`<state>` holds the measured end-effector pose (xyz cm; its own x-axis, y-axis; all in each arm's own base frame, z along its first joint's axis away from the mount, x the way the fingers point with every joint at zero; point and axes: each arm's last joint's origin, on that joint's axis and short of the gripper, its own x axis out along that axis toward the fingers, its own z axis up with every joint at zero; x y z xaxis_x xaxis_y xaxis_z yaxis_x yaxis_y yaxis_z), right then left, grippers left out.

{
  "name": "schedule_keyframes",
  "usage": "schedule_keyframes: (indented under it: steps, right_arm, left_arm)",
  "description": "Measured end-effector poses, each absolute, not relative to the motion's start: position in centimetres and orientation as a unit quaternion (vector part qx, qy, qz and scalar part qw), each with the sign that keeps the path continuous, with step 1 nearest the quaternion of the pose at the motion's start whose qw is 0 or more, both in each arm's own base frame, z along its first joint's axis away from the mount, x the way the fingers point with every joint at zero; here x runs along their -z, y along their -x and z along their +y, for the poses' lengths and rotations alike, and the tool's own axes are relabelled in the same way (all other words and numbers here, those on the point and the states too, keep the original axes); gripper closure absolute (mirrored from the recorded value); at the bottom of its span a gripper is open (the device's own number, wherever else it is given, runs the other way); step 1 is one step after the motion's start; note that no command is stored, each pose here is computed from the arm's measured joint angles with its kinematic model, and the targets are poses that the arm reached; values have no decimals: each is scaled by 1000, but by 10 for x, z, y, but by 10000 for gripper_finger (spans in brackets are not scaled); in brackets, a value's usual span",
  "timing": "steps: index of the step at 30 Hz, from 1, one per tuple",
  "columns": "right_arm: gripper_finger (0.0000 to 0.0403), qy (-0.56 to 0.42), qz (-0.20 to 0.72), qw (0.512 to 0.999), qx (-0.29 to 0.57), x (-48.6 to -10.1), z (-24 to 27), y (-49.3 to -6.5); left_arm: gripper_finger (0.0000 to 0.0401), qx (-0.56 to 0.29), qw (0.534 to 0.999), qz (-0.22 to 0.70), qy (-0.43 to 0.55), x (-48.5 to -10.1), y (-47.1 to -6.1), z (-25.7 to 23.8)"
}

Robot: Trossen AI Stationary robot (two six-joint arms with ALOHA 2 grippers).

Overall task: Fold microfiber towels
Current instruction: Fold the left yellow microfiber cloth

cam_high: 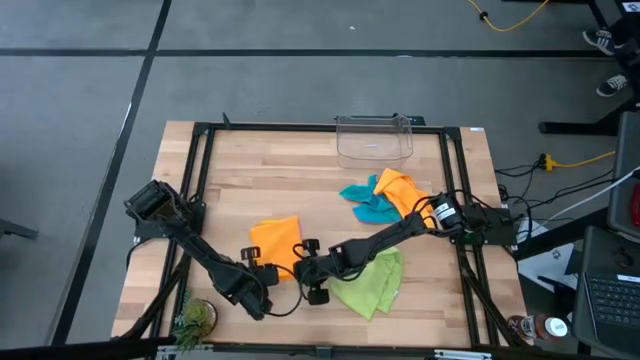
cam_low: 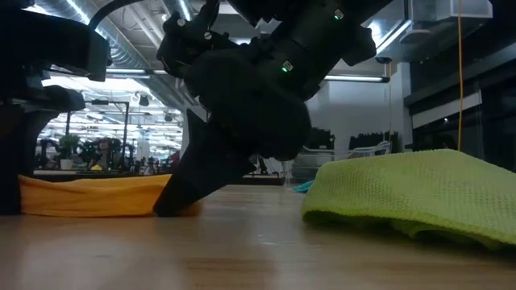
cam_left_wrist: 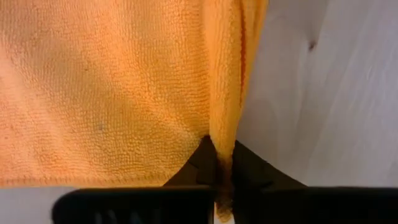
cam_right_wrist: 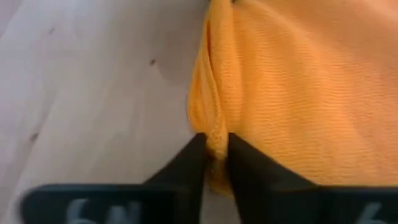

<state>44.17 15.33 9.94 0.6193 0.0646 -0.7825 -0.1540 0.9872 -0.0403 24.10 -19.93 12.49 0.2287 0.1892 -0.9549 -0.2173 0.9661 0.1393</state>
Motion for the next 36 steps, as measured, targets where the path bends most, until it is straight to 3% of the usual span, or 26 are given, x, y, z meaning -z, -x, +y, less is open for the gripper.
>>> schedule_keyframes:
  steps: [3, 9, 22, 36]
  right_arm:
    - [389, 50, 434, 898, -60, -99, 153, -442]
    - [396, 38, 434, 897, -66, -110, 158, -437]
    - [397, 32, 410, 894, -180, -175, 213, -399]
    - [399, 56, 409, 897, -156, -173, 216, -397]
  left_arm:
    - [395, -129, 786, 605, 15, -125, -241, -200]
    - [400, -107, 793, 597, 55, -141, -251, -211]
    - [401, -18, 838, 534, 109, -207, -269, -254]
    - [401, -44, 841, 533, 88, -184, -274, -256]
